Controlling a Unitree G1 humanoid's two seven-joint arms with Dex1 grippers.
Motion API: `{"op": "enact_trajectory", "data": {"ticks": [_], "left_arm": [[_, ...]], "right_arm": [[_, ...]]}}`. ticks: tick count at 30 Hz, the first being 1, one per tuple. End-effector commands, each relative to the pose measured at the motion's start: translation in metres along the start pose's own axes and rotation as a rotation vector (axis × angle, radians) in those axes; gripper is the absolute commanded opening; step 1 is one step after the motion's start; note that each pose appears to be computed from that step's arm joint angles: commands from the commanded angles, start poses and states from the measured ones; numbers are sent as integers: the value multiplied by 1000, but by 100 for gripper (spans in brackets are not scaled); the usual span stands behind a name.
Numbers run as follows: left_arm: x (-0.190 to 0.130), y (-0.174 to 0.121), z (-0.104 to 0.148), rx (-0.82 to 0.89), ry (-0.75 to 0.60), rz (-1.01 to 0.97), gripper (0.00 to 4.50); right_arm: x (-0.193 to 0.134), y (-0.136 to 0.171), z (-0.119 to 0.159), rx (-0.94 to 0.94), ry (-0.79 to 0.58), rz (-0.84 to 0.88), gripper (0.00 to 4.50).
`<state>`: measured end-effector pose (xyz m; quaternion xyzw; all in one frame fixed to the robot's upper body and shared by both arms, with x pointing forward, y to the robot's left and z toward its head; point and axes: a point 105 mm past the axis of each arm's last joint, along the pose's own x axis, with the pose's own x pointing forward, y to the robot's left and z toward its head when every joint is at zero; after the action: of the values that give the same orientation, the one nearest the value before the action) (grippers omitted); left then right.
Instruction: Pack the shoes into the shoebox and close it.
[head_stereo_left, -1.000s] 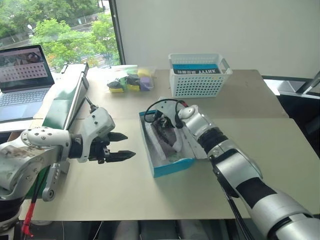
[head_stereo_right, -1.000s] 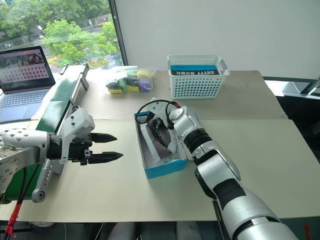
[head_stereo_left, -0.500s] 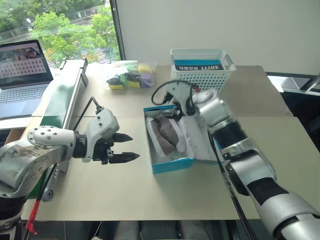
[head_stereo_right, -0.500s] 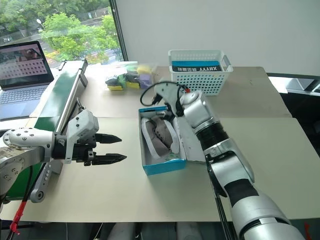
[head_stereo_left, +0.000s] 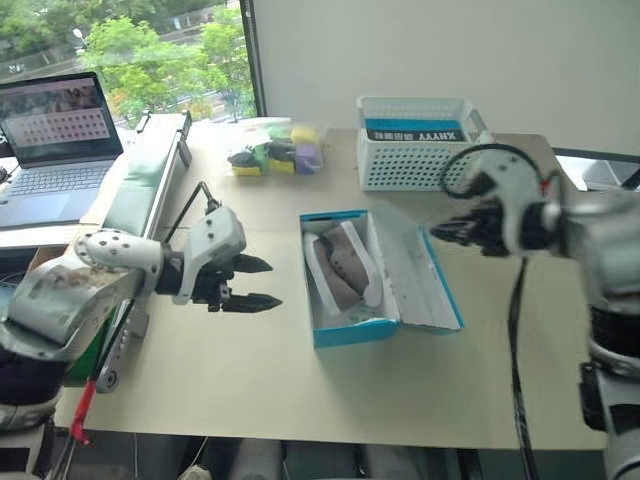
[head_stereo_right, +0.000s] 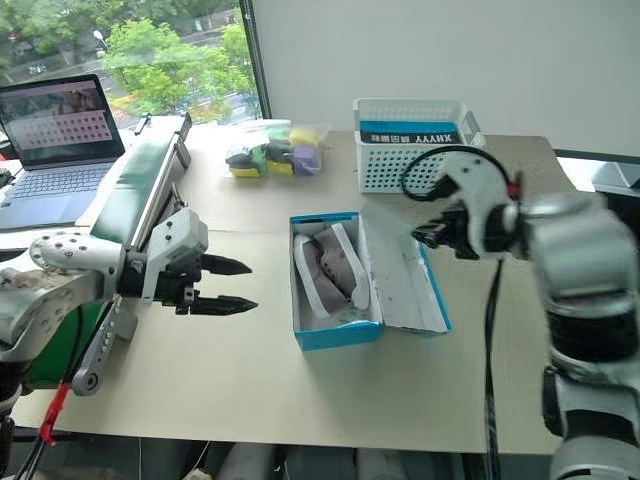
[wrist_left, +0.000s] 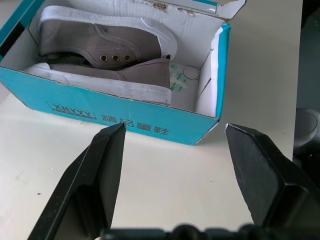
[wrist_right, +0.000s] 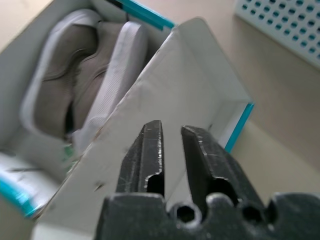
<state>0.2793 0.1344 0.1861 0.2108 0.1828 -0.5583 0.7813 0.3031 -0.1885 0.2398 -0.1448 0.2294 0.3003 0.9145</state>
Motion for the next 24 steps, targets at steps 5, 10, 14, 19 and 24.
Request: {"op": "enact_trajectory", "data": {"ticks": [5,10,14,19,24], "left_arm": [[4,10,12,118,20,-98,338],[-1,12,15,151,44,-134,338],[-3,13,16,161,55,-137,338],[-7,13,18,167,66,-140,338],[-12,15,20,182,93,-131,338]], "right_arm": [[-6,33,-96,256,41,44,2],[7,64,-170,490,155,75,2],[13,75,-180,614,90,90,2],[32,77,-184,702,11,81,2],[61,51,-175,870,-191,-24,2]]}}
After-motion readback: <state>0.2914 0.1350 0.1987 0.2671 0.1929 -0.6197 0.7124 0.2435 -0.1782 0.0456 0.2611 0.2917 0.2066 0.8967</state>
